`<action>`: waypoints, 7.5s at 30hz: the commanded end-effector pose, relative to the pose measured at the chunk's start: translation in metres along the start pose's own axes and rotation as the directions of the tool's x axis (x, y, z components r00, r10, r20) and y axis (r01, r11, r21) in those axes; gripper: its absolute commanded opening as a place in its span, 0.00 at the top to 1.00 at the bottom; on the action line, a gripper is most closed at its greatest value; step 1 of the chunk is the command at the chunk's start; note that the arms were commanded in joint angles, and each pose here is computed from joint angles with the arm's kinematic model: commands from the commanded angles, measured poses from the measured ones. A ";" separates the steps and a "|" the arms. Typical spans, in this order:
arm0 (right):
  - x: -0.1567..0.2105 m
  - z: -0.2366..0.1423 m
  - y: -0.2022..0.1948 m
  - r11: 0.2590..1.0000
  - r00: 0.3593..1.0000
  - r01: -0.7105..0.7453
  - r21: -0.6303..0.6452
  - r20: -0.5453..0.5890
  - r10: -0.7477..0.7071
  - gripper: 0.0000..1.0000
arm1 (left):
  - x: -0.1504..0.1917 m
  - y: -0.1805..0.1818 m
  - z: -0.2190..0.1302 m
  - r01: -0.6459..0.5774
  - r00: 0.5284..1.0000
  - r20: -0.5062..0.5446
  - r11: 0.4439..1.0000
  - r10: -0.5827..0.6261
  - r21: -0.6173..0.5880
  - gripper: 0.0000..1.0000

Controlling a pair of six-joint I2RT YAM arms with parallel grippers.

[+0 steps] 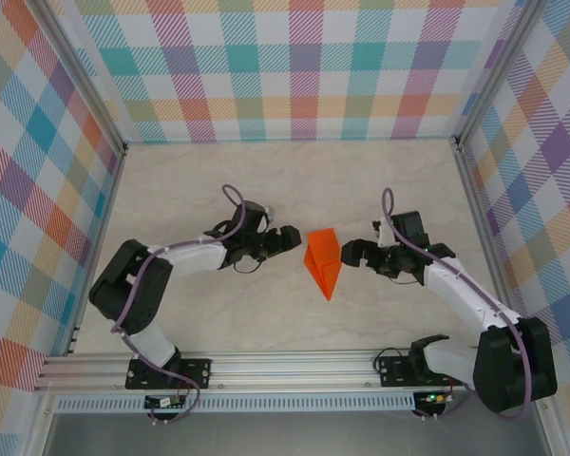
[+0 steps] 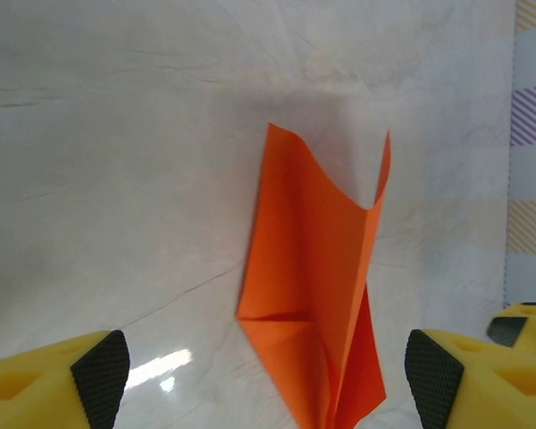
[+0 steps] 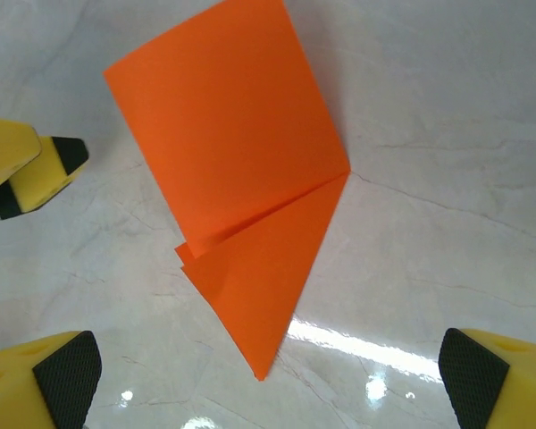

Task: Fold a paper plane with a square sheet of paper (fold left side to right side)
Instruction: Fold the wing for the fifth time at the center of the table.

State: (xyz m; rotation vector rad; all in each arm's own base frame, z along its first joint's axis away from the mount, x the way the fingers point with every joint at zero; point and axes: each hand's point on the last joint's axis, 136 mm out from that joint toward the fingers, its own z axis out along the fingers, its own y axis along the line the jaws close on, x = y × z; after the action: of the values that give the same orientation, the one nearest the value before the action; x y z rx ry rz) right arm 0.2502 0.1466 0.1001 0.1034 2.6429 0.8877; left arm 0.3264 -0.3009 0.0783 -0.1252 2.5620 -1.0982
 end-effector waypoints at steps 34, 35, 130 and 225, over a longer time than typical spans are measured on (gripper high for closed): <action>-0.052 0.054 0.031 0.921 0.981 0.007 -0.390 -0.176 -0.082 0.24 | 0.017 -0.011 0.033 -0.088 0.991 -0.057 0.920 0.119 0.382 1.00; -0.052 0.058 0.030 0.918 0.977 0.002 -0.395 -0.194 -0.086 0.25 | 0.018 -0.012 0.031 -0.096 0.991 -0.053 0.917 0.127 0.388 1.00; -0.010 0.099 0.020 0.970 0.926 -0.120 -0.213 -0.376 0.032 0.96 | 0.145 -0.043 0.019 -0.785 0.584 -0.388 0.375 0.713 -0.493 0.46; 0.006 0.093 0.061 0.964 0.989 -0.118 -0.237 -0.117 0.092 0.45 | 0.087 -0.006 0.003 -0.037 0.996 0.082 0.998 0.032 0.053 0.99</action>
State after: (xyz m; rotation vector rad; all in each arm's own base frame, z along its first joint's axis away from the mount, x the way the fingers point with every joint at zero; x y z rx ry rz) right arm 0.2471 0.2337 0.0417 0.1283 2.7489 1.2194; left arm 0.2362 -0.3172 0.0325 -0.0327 2.5475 -0.9504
